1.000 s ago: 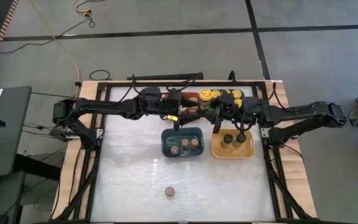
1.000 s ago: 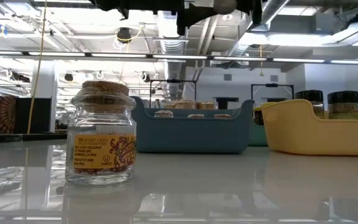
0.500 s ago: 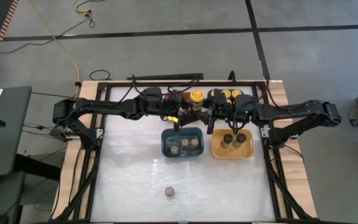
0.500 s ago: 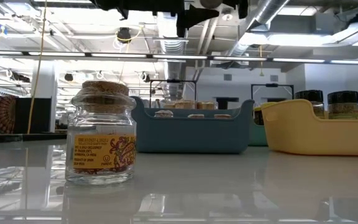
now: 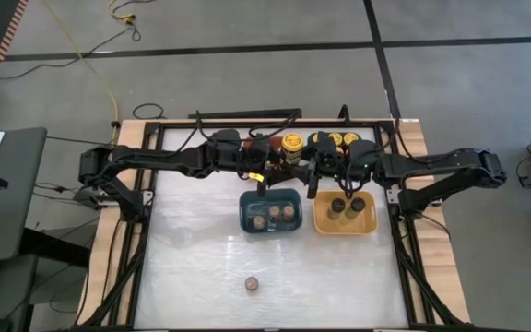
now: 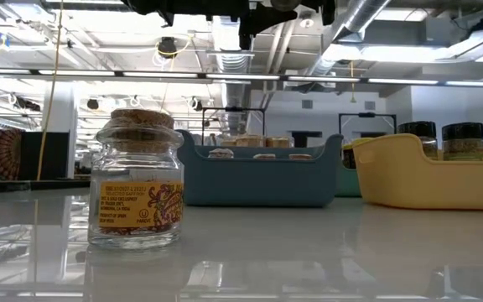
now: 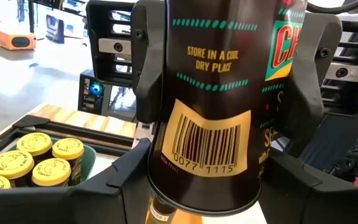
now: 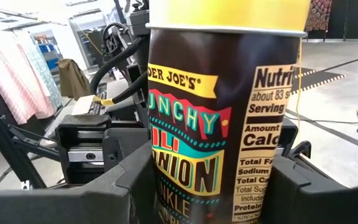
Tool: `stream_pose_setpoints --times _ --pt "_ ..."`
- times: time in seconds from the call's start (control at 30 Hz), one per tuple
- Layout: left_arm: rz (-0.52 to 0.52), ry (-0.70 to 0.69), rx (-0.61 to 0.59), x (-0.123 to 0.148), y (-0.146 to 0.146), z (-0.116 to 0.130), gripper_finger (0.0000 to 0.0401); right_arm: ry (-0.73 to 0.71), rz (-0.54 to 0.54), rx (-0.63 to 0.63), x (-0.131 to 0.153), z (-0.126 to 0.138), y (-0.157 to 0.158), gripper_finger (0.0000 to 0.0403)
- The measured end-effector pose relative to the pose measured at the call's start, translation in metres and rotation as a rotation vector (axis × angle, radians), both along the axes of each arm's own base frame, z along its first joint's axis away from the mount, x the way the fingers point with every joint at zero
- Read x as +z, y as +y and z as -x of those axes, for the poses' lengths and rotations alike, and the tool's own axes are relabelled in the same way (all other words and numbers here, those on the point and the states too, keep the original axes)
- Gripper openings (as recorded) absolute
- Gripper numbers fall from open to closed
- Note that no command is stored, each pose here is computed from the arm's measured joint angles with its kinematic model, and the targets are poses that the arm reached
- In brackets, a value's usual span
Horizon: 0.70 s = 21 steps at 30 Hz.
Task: Sort spices by type
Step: Put the yellow spice bottle into the green bin
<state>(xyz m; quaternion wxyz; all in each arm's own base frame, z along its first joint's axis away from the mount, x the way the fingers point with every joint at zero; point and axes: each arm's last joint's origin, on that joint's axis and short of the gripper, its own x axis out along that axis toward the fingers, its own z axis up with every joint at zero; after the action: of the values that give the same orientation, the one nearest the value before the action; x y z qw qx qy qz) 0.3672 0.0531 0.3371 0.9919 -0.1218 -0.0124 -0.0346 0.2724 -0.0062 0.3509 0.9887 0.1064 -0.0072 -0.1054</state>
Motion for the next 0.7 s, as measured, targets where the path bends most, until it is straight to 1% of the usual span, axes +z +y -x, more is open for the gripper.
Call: stream_pose_setpoints --times 0.13,0.37,0.7 --pt "-0.002 -0.001 -0.001 0.0 -0.0001 -0.0001 0.0219 0.006 -0.001 0.0 -0.0006 0.0 -0.0001 0.0229" --pt "-0.006 0.006 -0.003 -0.0007 -0.0001 -0.0001 0.0219 0.005 -0.005 -0.001 -0.0007 -0.0002 -0.0006 0.0247" --pt "-0.02 0.014 -0.002 -0.0016 -0.0002 -0.0001 0.0219 0.008 -0.017 0.007 -0.0015 -0.0002 0.0017 0.0249"
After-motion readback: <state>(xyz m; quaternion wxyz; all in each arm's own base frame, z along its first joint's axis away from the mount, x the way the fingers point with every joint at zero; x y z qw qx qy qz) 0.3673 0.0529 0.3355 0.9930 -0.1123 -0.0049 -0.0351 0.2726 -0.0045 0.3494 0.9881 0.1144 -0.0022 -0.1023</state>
